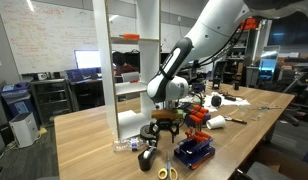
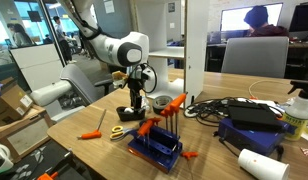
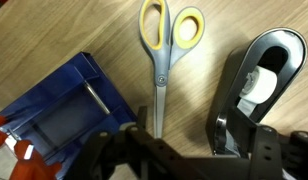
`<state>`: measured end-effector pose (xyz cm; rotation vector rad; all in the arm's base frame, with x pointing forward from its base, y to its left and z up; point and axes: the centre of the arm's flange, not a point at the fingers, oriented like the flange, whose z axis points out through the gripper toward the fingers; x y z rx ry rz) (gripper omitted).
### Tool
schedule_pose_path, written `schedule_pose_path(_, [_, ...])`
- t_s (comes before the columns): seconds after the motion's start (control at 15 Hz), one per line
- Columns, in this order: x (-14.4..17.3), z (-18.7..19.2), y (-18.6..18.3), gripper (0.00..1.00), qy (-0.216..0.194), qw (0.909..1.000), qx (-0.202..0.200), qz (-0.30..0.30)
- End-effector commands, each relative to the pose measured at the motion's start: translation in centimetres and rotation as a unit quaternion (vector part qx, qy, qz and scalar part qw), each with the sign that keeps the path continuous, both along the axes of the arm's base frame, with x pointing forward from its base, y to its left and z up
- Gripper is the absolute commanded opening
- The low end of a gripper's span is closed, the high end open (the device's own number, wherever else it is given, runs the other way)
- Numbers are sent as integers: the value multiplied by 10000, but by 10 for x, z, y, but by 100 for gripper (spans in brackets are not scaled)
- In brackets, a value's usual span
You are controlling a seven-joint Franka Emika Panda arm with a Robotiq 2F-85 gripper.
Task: Remove the scissors from the second shelf
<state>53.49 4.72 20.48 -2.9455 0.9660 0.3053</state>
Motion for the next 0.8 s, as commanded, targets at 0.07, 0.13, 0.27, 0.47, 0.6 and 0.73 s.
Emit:
schedule_pose_path(0.07, [-7,28,-6,100,-75,9999,138,33])
schedule_pose_path(0.13, [-7,36,-7,100,-125,9998,113,54])
schedule_pose_path(0.27, [-10,68,-11,100,-319,9995,24,53])
schedule_pose_path(0.47, [-20,126,-17,100,-636,9976,-135,247])
schedule_pose_path(0.6, [-32,168,-19,100,-779,9950,-213,580])
schedule_pose_path(0.73, [-48,208,-17,100,-826,9926,-327,823])
